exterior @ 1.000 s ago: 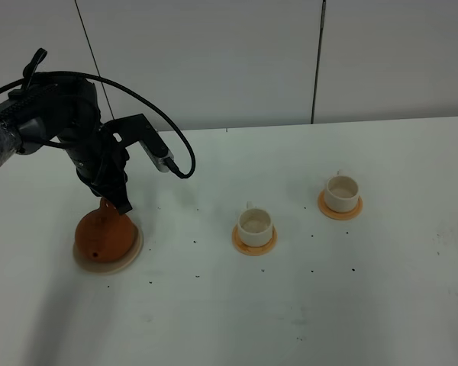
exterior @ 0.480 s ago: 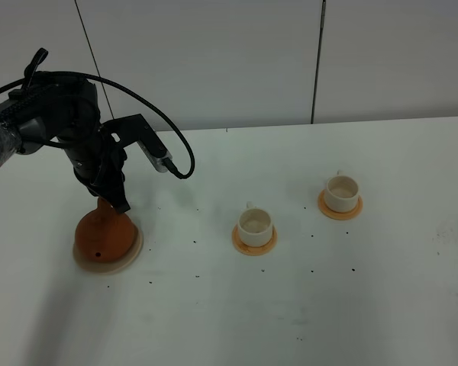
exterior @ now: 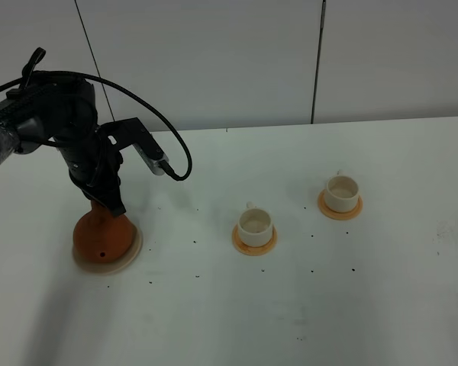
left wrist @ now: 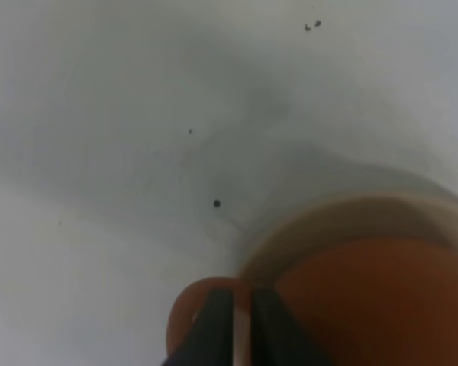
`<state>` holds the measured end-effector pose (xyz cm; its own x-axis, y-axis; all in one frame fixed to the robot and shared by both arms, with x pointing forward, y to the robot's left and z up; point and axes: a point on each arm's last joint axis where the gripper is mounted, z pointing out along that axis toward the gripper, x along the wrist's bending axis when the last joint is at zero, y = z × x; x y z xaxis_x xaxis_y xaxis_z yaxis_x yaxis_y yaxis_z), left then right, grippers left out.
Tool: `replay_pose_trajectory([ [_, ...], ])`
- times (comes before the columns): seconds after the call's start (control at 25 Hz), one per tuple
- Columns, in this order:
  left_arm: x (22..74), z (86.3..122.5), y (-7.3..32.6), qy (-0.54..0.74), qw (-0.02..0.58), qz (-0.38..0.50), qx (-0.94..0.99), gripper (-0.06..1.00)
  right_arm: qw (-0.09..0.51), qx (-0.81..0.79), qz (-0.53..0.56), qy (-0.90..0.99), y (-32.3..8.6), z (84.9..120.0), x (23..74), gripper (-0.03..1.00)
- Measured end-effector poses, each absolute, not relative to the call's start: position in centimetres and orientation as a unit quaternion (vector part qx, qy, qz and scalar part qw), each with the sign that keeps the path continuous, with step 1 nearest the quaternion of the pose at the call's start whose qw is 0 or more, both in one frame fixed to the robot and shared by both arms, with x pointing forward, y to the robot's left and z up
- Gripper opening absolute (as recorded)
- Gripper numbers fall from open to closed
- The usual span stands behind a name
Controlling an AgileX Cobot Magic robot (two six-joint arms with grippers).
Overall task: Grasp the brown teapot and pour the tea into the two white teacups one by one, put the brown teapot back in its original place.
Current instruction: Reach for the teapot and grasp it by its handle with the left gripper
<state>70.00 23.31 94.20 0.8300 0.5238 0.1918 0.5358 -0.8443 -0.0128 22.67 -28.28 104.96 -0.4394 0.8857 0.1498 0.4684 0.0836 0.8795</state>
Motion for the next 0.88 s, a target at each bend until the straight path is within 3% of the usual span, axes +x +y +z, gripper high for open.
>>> replay_pose_trajectory([
  [0.88, 70.6, 94.3, 24.8, -0.312, 0.04, -0.123, -0.941, 0.12, 0.219, 0.482, 0.475, 0.703, -28.3, 105.0, 22.7, 0.23],
])
